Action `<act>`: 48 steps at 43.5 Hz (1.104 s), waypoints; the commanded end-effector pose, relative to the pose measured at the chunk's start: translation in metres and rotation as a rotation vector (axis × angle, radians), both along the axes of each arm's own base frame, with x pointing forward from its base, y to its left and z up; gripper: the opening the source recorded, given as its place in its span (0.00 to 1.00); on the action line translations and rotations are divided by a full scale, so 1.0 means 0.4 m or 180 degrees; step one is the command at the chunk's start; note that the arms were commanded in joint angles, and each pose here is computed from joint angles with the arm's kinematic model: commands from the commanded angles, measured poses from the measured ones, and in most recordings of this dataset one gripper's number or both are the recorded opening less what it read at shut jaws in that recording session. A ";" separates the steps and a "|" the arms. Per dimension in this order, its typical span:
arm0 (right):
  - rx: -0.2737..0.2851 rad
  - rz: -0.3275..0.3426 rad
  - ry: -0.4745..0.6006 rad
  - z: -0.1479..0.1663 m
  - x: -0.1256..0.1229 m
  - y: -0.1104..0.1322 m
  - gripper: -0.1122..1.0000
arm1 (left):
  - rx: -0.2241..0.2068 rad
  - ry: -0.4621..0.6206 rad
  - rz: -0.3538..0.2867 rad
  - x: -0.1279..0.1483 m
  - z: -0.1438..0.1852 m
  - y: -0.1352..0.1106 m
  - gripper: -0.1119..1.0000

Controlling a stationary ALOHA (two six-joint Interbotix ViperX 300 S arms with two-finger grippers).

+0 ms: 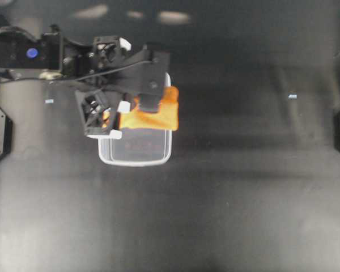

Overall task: Place the orange towel into the container with the left arm.
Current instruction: 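Carry the hanging towel left over the clear container, then lower the towel into the container and open the left gripper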

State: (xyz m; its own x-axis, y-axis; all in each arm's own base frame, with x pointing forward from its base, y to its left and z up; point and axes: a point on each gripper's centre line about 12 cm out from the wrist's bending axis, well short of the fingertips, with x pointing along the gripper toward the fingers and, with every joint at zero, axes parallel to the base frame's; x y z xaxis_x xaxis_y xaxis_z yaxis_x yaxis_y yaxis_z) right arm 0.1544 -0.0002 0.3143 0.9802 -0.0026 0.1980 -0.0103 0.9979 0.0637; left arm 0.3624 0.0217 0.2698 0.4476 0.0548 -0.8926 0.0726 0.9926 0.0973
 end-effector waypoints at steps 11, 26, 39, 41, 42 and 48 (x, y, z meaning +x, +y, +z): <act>0.0010 -0.0008 0.0015 0.001 0.006 -0.001 0.81 | 0.0017 -0.0111 -0.0032 -0.013 -0.032 -0.003 0.16; 0.0010 -0.0008 0.0010 0.002 0.006 -0.001 0.81 | 0.0016 -0.0091 -0.0033 -0.003 -0.073 -0.001 0.59; 0.0014 -0.0007 0.0010 0.002 0.006 -0.001 0.81 | 0.0035 -0.0329 -0.0027 -0.008 -0.007 0.003 0.90; 0.0014 -0.0007 0.0010 0.002 0.006 -0.001 0.81 | 0.0044 -0.0447 -0.0024 -0.011 0.026 0.003 0.90; 0.0014 -0.0007 0.0010 0.002 0.006 -0.001 0.81 | 0.0042 -0.0491 -0.0017 -0.014 0.039 0.004 0.90; 0.0014 -0.0012 0.0005 0.003 0.005 -0.002 0.81 | 0.0066 -0.0920 0.0014 -0.058 0.154 0.007 0.89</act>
State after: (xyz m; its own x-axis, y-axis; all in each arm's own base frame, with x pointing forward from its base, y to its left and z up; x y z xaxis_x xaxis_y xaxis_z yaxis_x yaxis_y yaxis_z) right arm 0.1550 -0.0004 0.3132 0.9811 -0.0041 0.1935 -0.0090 0.9977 0.0667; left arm 0.3511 0.0235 0.2866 0.5795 0.0632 -0.8125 0.0579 0.9913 0.1185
